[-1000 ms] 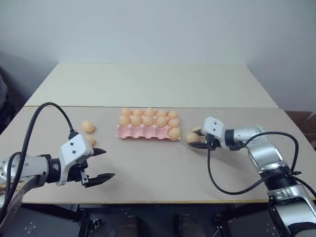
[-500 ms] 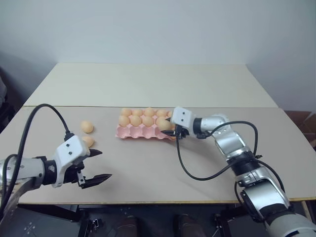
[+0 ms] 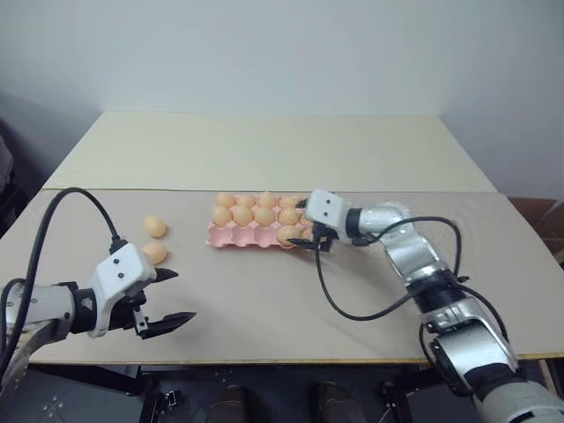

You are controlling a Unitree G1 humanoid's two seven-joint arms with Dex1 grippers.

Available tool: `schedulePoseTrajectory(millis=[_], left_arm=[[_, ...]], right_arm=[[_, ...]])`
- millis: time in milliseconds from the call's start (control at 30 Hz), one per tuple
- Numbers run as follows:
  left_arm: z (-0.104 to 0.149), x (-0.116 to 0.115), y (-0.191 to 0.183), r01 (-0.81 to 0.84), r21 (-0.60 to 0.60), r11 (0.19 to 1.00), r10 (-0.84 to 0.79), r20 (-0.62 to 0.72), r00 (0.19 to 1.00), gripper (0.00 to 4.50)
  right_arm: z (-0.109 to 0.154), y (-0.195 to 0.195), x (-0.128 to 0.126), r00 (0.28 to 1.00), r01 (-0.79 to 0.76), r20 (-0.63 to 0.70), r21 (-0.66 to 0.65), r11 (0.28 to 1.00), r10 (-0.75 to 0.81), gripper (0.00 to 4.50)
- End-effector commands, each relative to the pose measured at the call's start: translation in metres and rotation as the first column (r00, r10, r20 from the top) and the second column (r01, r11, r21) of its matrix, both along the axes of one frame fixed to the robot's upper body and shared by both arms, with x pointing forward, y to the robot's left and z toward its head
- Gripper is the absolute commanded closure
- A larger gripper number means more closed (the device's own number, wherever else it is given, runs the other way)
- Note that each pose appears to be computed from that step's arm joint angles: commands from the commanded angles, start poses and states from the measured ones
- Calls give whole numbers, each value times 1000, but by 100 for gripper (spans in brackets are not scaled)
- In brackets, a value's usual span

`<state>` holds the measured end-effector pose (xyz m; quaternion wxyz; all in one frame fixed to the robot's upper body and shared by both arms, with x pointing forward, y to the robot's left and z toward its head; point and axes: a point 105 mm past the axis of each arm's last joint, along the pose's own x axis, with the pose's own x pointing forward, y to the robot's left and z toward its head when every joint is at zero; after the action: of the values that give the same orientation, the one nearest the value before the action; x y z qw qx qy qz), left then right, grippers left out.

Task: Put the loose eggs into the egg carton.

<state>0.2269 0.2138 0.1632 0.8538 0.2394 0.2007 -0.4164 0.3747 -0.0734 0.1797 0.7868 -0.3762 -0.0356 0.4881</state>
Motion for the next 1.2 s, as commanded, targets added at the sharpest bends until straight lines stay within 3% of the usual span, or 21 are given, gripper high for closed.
schedulePoseTrajectory(millis=[33,333,667,933,1200], left_arm=[[9,1,-4,24,15,1000,-25,46,999,0],[9,7,-2,26,17,1000,-27,58,998,0],[12,9,1,27,27,999,-28,64,998,0],[15,11,0,30,29,999,-32,73,997,0],[14,14,-3,38,29,999,-40,73,996,0]], right_arm=[[27,-27,-23,999,-18,31,47,999,17,1],[17,-131,-73,978,160,-127,-55,986,-166,1],[13,-164,-89,942,281,-163,-97,955,-294,1],[13,-157,-77,943,289,-152,-65,955,-295,1],[2,-122,-22,958,248,-156,19,968,-242,1]])
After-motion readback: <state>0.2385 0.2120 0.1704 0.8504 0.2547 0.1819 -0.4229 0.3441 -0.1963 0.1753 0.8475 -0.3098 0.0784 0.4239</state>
